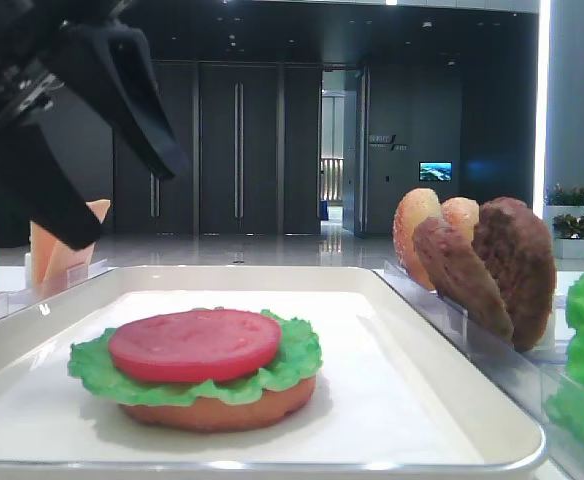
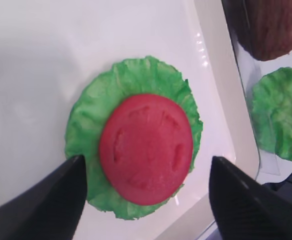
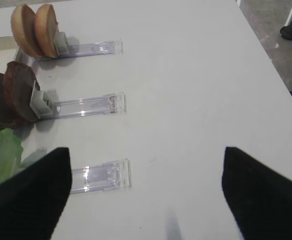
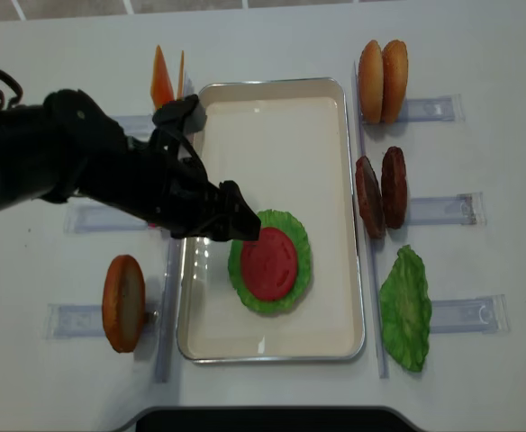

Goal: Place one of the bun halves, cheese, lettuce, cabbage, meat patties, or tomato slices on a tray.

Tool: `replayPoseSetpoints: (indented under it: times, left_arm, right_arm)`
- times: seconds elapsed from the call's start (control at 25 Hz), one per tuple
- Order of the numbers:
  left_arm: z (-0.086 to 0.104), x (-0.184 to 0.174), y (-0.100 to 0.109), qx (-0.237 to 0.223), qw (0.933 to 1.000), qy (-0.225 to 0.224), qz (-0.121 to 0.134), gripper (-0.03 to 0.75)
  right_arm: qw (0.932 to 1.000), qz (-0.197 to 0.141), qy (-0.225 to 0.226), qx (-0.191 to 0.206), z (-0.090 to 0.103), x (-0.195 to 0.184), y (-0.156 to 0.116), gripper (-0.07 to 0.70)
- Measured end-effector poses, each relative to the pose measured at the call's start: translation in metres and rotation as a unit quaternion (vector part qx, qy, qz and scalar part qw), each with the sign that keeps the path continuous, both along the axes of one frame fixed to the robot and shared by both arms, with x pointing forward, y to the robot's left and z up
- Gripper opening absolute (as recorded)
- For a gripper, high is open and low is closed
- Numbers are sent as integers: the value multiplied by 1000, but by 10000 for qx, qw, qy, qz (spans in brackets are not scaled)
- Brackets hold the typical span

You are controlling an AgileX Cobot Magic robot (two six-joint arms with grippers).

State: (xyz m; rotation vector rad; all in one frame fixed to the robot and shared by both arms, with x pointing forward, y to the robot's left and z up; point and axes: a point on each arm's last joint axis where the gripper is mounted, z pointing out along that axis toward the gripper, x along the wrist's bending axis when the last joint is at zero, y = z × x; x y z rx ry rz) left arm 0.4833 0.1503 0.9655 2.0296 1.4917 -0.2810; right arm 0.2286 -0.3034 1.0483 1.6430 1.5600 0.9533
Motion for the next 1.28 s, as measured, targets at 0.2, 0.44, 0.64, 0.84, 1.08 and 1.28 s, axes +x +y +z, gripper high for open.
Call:
replayPoseSetpoints:
  times: [0.2,0.44,0.64,0.84,1.08,1.28]
  left_arm:
    - [35,6,5,181,9992,-336,-91,582]
    - [69,11,45,868,9949,-427,273,582]
    - [84,5,91,1585,9843,-330,699,582]
    - [94,-8,129,2343,9652,-116,1152,582]
    - [98,-18,146,2861,9464,110,1495,582]
    - [100,-26,154,3250,9282,410,1766,582]
  right_arm:
    - [10000,0,0,0,0,0,0,581]
    - [10000,0,0,0,0,0,0,581]
    - [10000,0,0,0,0,0,0,581]
    - [10000,0,0,0,0,0,0,581]
    - [10000,0,0,0,0,0,0,581]
    - [10000,0,0,0,0,0,0,581]
